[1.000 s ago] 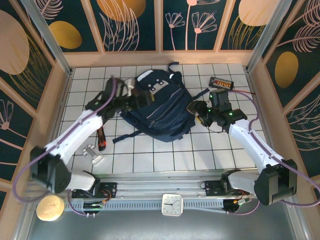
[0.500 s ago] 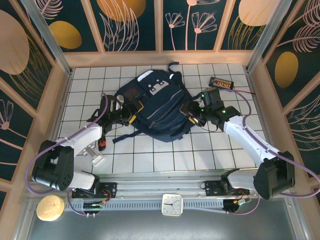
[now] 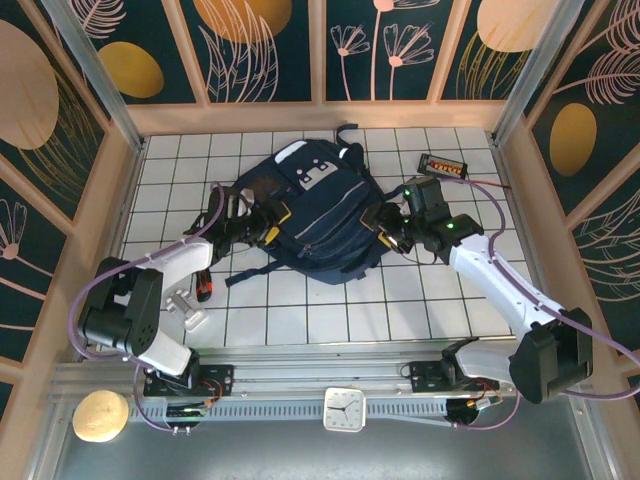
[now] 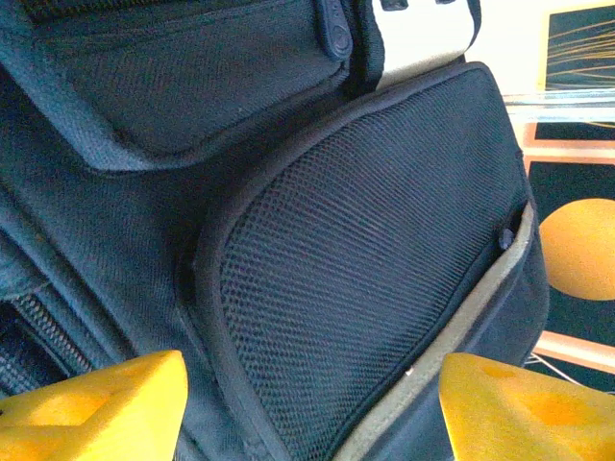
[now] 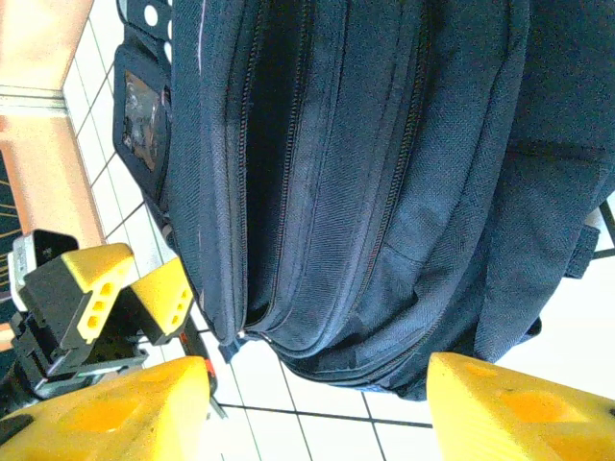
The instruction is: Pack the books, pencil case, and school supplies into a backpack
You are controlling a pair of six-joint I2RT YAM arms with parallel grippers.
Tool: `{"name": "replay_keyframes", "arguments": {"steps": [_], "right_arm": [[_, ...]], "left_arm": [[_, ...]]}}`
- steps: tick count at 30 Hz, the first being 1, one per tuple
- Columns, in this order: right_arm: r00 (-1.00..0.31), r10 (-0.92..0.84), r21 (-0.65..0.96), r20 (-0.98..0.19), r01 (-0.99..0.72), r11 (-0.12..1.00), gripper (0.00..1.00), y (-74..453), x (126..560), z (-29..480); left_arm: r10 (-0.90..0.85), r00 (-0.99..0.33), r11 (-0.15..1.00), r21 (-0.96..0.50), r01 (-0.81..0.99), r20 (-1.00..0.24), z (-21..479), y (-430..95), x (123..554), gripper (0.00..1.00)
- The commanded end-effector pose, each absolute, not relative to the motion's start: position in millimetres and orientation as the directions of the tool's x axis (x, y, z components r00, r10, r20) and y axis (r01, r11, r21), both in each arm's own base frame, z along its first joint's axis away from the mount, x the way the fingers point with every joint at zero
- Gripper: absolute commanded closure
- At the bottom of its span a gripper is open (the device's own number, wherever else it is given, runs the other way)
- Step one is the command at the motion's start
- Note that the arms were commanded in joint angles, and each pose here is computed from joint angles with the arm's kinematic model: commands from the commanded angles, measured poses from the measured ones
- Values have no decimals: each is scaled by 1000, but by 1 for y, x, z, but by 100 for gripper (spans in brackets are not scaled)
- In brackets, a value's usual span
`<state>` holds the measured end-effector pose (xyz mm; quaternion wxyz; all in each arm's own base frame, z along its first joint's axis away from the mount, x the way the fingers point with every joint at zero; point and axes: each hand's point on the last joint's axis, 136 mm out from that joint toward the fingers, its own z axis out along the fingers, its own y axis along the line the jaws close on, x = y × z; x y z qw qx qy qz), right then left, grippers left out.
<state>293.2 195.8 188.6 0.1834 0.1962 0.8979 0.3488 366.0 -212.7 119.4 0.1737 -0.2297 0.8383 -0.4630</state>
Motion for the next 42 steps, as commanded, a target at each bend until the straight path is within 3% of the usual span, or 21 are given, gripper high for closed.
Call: {"name": "replay_keyframes", "arguments": {"steps": [1, 7, 13, 15, 17, 21, 23, 26, 31, 42], "right_arm": [[-844, 497, 695, -202, 234, 680, 38, 194, 294, 193], [-845, 497, 689, -197, 241, 684, 38, 194, 295, 192], [-849, 482, 681, -215, 223, 697, 37, 196, 296, 192], [-850, 462, 673, -253, 188, 715, 36, 196, 297, 199], [-843, 451, 668, -293, 157, 727, 33, 196, 298, 207], [-829, 428, 643, -359, 112, 758, 14, 201, 300, 222], [-835, 404, 584, -375, 126, 802, 14, 203, 300, 221], [-853, 345, 461, -393, 142, 876, 23, 217, 294, 215], [-857, 248, 329, -451, 99, 939, 29, 256, 284, 213], [-893, 119, 148, -433, 60, 987, 41, 309, 283, 166]], "left_arm": [[-529, -843, 441, -880, -175, -97, 130, -220, 380, 32], [-521, -849, 435, -884, -173, -90, 123, -226, 390, 42], [-485, -874, 429, -879, -208, -29, 106, -235, 394, 78], [-476, -879, 426, -883, -196, -35, 109, -237, 394, 86], [-466, -884, 422, -887, -186, -37, 114, -238, 392, 100], [-502, -864, 322, -933, -161, -24, 147, -239, 392, 100], [-539, -842, 244, -956, -165, 8, 166, -239, 393, 100], [-586, -808, 145, -975, -171, 54, 192, -239, 394, 100], [-622, -776, 61, -983, -176, 100, 216, -245, 399, 100], [-618, -778, 41, -983, -180, 117, 218, -247, 395, 100]]}}
